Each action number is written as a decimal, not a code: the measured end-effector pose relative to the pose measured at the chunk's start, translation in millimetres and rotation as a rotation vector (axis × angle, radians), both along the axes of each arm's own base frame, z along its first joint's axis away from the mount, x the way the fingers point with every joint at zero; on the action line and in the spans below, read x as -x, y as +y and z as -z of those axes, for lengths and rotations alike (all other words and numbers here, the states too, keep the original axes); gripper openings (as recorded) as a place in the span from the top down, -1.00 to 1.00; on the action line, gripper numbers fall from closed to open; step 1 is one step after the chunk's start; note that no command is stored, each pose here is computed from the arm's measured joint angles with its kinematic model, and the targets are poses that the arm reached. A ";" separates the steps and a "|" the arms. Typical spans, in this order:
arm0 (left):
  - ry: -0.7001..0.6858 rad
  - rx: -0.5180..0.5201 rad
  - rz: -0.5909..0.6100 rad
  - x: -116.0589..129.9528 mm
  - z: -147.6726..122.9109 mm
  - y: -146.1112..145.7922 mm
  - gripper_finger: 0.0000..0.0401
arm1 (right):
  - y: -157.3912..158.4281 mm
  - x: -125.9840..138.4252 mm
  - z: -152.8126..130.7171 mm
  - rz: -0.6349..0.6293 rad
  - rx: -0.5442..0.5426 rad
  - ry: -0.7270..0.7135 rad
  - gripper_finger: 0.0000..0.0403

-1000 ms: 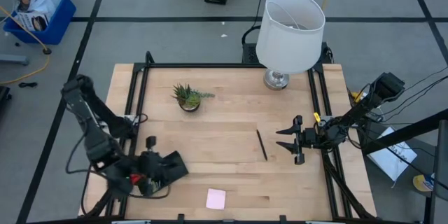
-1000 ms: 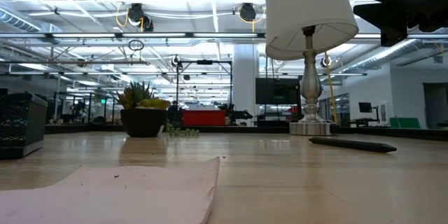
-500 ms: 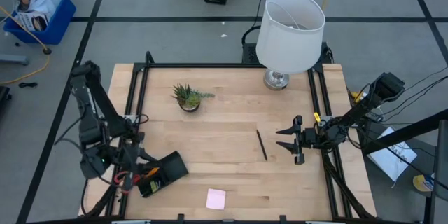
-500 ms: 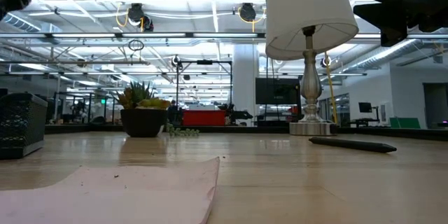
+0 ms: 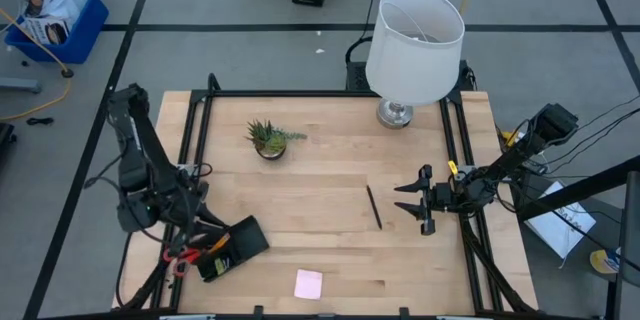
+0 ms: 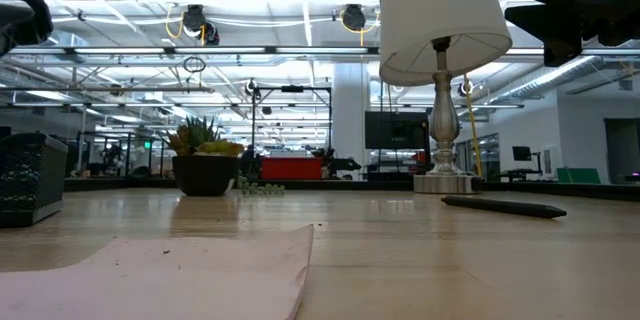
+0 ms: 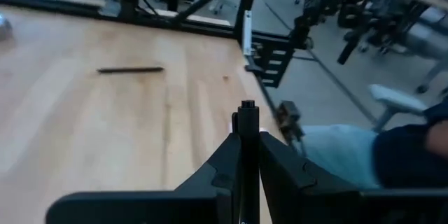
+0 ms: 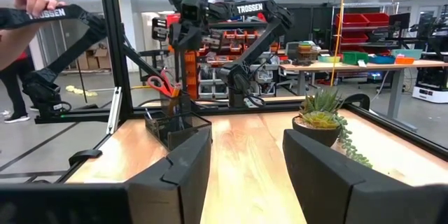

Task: Pick and place office supplies into organizer
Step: Put the left pen into the top left section of the desk organizer

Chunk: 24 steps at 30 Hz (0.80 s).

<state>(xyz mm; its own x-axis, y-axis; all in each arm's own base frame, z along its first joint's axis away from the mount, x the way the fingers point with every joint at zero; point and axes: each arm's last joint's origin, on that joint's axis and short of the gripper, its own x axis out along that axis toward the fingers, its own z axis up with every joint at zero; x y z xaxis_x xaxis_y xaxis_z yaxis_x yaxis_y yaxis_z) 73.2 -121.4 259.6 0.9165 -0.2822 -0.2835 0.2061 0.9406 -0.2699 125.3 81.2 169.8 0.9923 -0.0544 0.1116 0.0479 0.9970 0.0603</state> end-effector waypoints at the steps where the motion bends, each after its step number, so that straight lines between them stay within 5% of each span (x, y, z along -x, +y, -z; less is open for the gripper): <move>1: 0.007 0.026 0.005 -0.2 1.5 0.0 0.77 | 0.0 0.0 0.0 0.000 0.001 0.000 0.15; 13: 0.056 -0.032 0.014 0.0 34.1 1.3 0.77 | 0.0 0.0 0.0 0.000 0.000 0.000 0.15; 24: 0.078 0.022 0.149 0.8 31.3 -4.4 0.77 | 0.0 0.0 0.0 0.000 0.000 0.000 0.14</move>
<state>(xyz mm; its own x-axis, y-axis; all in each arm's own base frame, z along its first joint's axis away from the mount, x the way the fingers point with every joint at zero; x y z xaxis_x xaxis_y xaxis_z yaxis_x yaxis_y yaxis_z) 72.4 -125.8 228.2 0.8396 -0.4202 -0.3442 0.3206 0.8949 -0.3103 125.4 81.2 169.8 0.9923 -0.0544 0.1113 0.0479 0.9970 0.0601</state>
